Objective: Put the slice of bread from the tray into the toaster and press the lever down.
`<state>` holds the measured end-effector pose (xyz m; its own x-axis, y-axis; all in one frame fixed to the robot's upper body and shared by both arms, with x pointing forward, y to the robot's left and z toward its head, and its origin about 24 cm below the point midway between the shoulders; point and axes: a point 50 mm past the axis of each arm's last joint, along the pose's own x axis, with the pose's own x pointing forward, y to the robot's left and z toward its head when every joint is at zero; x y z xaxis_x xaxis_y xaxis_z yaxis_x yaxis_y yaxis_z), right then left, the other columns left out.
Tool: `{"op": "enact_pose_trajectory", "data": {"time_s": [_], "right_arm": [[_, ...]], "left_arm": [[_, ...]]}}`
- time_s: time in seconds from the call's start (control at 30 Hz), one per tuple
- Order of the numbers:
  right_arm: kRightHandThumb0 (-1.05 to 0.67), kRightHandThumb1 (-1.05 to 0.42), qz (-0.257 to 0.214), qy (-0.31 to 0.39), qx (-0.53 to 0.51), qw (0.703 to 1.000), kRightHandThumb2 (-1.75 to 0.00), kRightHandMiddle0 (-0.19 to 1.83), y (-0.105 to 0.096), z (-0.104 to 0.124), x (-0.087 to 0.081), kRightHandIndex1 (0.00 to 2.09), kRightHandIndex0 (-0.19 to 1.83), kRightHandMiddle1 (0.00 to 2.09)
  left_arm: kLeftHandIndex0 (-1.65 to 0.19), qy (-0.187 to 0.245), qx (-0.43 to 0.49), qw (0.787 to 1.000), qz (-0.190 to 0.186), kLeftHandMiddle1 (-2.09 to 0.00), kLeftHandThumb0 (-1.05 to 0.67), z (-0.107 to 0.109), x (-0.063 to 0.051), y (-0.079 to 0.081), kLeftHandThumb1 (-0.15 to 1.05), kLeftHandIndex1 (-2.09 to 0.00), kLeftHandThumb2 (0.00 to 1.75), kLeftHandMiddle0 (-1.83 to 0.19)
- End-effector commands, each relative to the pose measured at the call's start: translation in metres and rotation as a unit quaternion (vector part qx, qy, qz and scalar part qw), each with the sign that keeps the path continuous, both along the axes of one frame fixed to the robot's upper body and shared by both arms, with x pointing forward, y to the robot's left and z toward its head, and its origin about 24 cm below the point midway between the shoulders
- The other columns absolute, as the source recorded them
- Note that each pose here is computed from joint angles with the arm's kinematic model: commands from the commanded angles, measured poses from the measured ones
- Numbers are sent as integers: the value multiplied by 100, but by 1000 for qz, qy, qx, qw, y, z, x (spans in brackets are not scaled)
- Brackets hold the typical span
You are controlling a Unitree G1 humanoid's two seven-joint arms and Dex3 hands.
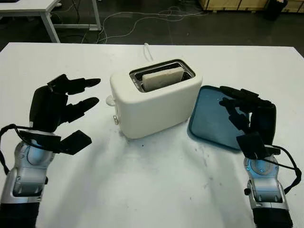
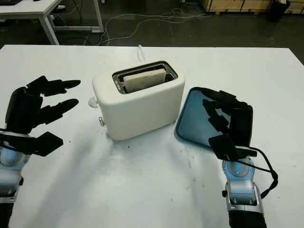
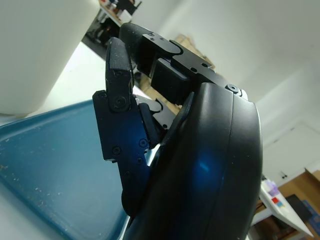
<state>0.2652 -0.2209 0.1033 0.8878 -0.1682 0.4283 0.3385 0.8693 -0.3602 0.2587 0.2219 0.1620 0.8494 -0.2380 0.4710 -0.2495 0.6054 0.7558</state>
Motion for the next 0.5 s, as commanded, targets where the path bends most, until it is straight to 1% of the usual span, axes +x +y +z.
{"op": "enact_pose_trajectory", "data": {"time_s": [0.0, 0.1, 0.2, 0.27, 0.37, 0.47], "right_arm": [[-50, -92, -11, 1, -1, 1000, -22, 113, -4, 2, 2, 87, 90, 2], [-52, -92, -7, 4, -4, 1000, -22, 114, -4, 2, 2, 90, 90, 2], [-53, -92, 0, 12, -1, 1000, -21, 114, -3, 1, 2, 91, 89, 1], [-53, -92, 3, 14, 0, 1000, -21, 114, -3, 2, 3, 91, 89, 1], [-52, -92, 7, 13, -5, 1000, -20, 114, -3, 2, 3, 91, 90, 1], [-54, -92, 9, 18, -7, 1000, -20, 114, -4, 2, 2, 93, 91, 1]], "left_arm": [[-100, -14, 33, 999, -20, -125, -41, 13, -1, 1, 92, -5, 12, -54], [-105, -9, 74, 997, -38, -126, -40, 19, -1, 4, 92, -8, 15, -61], [-110, 0, 128, 991, -45, -130, -41, 27, 0, 6, 92, -12, 18, -68], [-110, 1, 157, 986, -49, -131, -41, 32, 1, 6, 92, -12, 18, -70], [-109, 14, 184, 981, -55, -130, -42, 36, 3, 6, 92, -12, 17, -71], [-106, 22, 213, 975, -60, -133, -43, 38, 5, 4, 92, -13, 16, -68]]}}
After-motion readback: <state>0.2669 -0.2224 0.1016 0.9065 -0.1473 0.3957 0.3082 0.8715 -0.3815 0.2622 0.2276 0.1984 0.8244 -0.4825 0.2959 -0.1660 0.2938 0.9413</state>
